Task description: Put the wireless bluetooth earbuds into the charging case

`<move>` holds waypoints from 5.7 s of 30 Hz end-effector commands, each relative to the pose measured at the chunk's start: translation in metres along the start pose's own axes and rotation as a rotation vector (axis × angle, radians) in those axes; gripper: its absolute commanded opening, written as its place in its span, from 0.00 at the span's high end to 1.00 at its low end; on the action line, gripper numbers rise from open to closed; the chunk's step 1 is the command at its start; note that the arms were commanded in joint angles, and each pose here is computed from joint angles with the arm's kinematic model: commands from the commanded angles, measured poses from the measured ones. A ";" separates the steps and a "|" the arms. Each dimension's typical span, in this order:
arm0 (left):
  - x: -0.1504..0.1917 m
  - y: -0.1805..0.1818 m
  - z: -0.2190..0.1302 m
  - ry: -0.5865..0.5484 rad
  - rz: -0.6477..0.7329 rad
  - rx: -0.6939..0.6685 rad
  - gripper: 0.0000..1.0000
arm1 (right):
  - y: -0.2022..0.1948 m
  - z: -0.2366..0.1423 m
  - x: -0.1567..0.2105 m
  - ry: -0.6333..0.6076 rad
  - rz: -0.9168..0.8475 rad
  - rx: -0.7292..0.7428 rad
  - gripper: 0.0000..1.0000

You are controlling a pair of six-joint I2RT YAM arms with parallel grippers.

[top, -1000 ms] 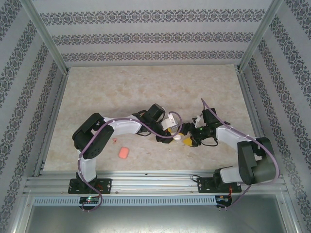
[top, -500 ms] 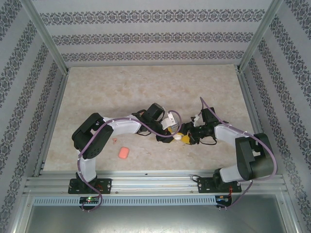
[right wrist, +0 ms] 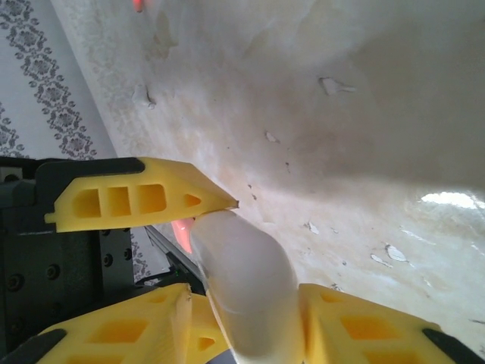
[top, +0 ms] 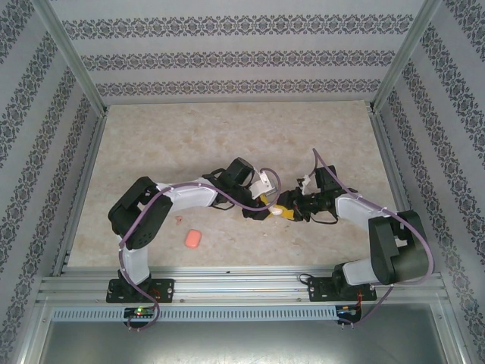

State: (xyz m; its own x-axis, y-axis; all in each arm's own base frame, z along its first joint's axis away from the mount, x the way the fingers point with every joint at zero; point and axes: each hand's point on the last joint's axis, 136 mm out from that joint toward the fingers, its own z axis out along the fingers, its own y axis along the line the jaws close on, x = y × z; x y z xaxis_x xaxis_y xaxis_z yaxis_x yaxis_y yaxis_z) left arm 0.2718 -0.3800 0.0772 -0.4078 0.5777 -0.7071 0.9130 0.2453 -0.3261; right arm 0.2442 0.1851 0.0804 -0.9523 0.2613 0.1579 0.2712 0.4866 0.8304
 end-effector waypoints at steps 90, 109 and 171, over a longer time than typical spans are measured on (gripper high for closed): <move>-0.135 -0.056 -0.253 -0.642 -0.295 0.145 0.97 | 0.279 -0.098 0.034 -0.342 -0.778 -0.596 0.33; -0.144 -0.101 -0.281 -0.688 0.053 0.177 1.00 | 0.278 -0.079 0.078 -0.131 -0.974 -0.474 0.49; -0.129 -0.088 -0.258 -0.611 -0.066 0.237 0.75 | 0.289 -0.065 0.089 -0.093 -1.061 -0.504 0.92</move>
State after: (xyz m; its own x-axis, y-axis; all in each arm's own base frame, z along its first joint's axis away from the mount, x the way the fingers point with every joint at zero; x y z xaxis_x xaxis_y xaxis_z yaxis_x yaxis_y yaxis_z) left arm 0.2517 -0.2748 0.3607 -0.4830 -0.0109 -0.8756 0.8733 0.0670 -0.4826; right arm 0.2310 0.2904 0.3548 -0.6785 -0.0151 -0.7345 -0.7272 0.1553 0.6686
